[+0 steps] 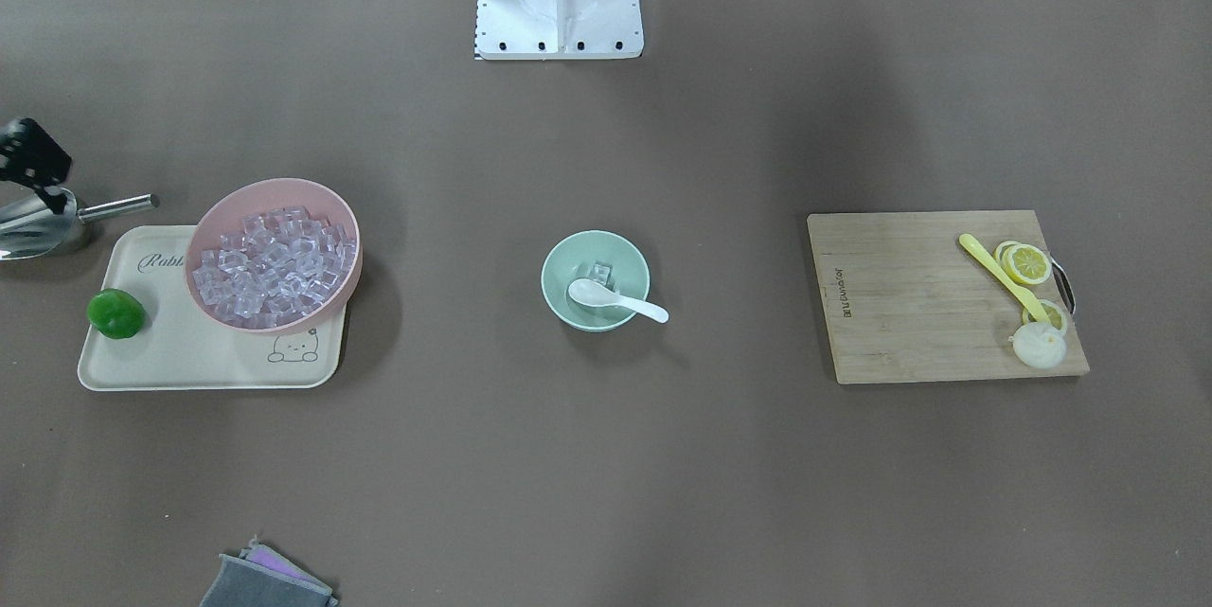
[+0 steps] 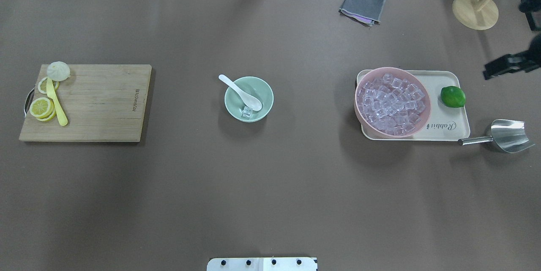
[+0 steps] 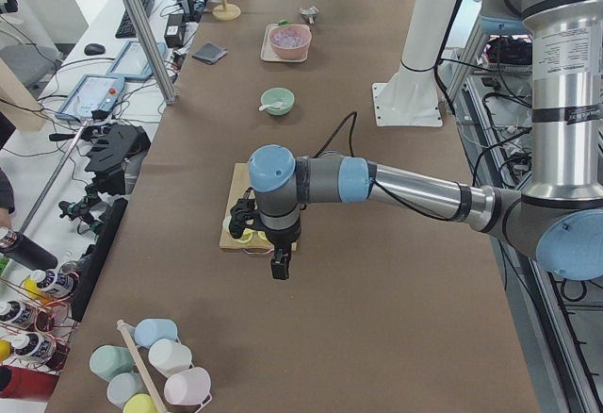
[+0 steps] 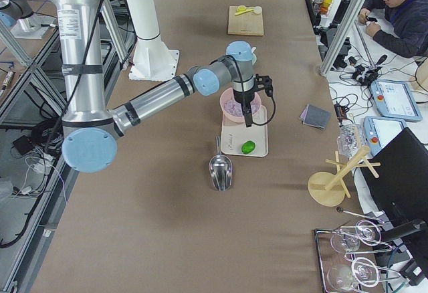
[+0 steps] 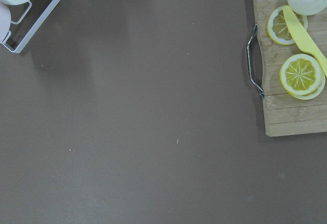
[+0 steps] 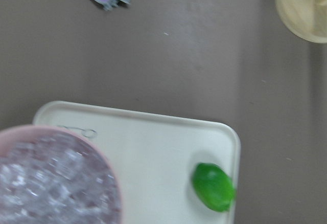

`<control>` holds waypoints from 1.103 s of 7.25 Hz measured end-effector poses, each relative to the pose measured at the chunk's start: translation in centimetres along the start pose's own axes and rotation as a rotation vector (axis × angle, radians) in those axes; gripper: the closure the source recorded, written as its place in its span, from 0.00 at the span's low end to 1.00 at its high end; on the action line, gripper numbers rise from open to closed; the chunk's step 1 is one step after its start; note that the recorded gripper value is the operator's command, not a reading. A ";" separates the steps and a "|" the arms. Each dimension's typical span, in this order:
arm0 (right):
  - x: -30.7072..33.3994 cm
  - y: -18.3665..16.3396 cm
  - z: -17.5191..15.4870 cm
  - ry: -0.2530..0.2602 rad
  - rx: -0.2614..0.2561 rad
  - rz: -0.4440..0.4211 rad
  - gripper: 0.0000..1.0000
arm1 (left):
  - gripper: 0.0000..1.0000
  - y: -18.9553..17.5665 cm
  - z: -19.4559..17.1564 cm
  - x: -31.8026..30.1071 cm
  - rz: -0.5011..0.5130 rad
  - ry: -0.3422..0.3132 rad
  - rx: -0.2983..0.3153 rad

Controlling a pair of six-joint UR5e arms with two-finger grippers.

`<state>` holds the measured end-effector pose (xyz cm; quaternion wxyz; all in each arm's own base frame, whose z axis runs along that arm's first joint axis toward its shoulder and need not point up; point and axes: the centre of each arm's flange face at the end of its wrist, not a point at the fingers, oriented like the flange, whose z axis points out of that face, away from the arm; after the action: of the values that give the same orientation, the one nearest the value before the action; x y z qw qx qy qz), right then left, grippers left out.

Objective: Put spoon and ice into bowl

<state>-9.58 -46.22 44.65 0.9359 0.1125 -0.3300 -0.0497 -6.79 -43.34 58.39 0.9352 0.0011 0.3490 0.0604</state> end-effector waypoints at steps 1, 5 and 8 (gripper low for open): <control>5.4 3.7 -0.8 -0.001 -0.030 -0.039 0.00 | 0.02 0.1 0.1 -0.1 -0.004 0.000 -0.003; 17.8 16.7 0.0 -0.036 -0.149 0.055 0.00 | 0.02 2.4 0.5 -0.5 -0.020 0.004 -0.011; 19.9 18.8 1.4 -0.038 -0.188 0.114 0.00 | 0.02 2.6 -0.4 0.2 -0.002 0.000 0.011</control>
<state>5.33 -31.53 62.40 0.9373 0.0043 -0.3474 -0.0291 -7.20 -40.79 58.06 0.9353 0.0058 0.3492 0.0575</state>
